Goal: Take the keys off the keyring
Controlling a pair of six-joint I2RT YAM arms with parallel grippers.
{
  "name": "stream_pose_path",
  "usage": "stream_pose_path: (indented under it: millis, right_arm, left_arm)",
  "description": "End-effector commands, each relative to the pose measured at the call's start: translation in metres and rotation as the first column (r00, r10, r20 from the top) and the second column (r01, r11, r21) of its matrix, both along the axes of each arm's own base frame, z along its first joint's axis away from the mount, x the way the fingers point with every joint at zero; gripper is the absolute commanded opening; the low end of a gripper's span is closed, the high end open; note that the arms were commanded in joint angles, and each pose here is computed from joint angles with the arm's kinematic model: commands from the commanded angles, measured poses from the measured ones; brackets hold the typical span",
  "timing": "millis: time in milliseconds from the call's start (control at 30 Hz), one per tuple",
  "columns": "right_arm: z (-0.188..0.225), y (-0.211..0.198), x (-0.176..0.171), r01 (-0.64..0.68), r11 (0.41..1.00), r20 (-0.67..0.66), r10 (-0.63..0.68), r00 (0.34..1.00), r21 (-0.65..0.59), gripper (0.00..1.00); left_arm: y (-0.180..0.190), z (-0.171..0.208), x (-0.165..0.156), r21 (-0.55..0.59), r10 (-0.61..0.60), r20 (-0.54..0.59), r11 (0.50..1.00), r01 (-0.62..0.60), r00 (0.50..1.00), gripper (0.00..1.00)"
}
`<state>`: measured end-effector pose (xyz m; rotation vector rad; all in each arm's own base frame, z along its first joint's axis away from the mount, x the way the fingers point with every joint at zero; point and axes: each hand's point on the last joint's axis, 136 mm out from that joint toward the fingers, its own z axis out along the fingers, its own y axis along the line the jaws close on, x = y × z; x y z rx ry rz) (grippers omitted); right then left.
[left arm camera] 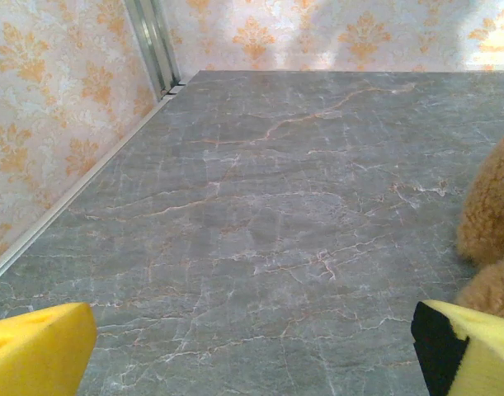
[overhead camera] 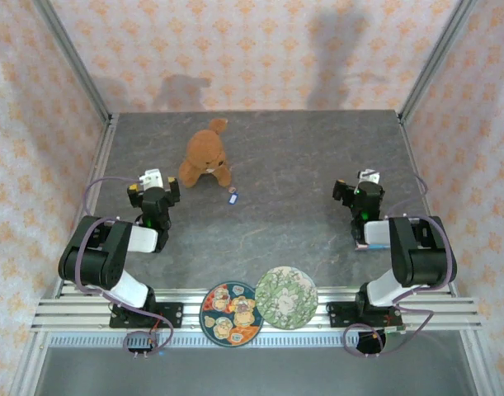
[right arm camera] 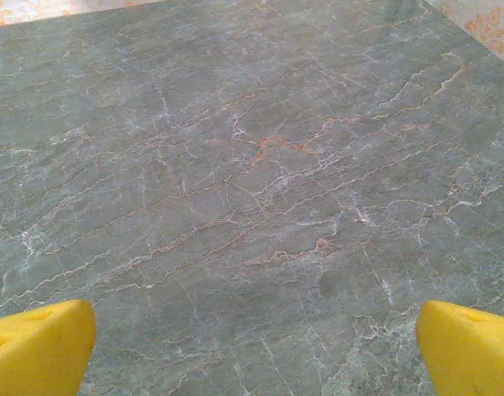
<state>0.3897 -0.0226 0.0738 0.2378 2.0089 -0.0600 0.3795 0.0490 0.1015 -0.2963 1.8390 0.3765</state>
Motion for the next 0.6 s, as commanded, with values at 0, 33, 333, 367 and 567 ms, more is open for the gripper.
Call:
stream_pose_path:
  millis: [0,33,333,367,567]
  right_arm:
    - [0.0143,-0.0008,0.006,0.011,1.0,0.044,-0.011,0.999,0.006,0.99]
    - [0.0141,-0.0008,0.0057,0.011,1.0,0.043,-0.012,0.999,0.007,0.99]
    - [0.0134,-0.0008,0.0059,0.011,1.0,0.04,-0.011,0.999,0.006,0.99]
    - [0.0139,-0.0007,0.0061,0.011,1.0,0.042,-0.011,0.999,0.007,0.99]
    - [0.0137,-0.0008,0.006,0.011,1.0,0.041,-0.012,0.999,0.007,0.99]
  left_arm:
    - [0.0034,0.0075,0.0013,-0.002,0.019,0.03,1.0,-0.019,0.999,1.0]
    - [0.0034,0.0075,0.0012,-0.002,0.019,0.03,1.0,-0.019,0.999,1.0]
    - [0.0037,0.0075,0.0012,-0.002,0.02,0.03,1.0,-0.02,0.999,1.0]
    - [0.0034,0.0076,0.0012,-0.001,0.019,0.03,1.0,-0.019,0.999,1.0]
    - [0.0035,0.0076,0.0012,-0.002,0.02,0.03,1.0,-0.02,0.999,1.0]
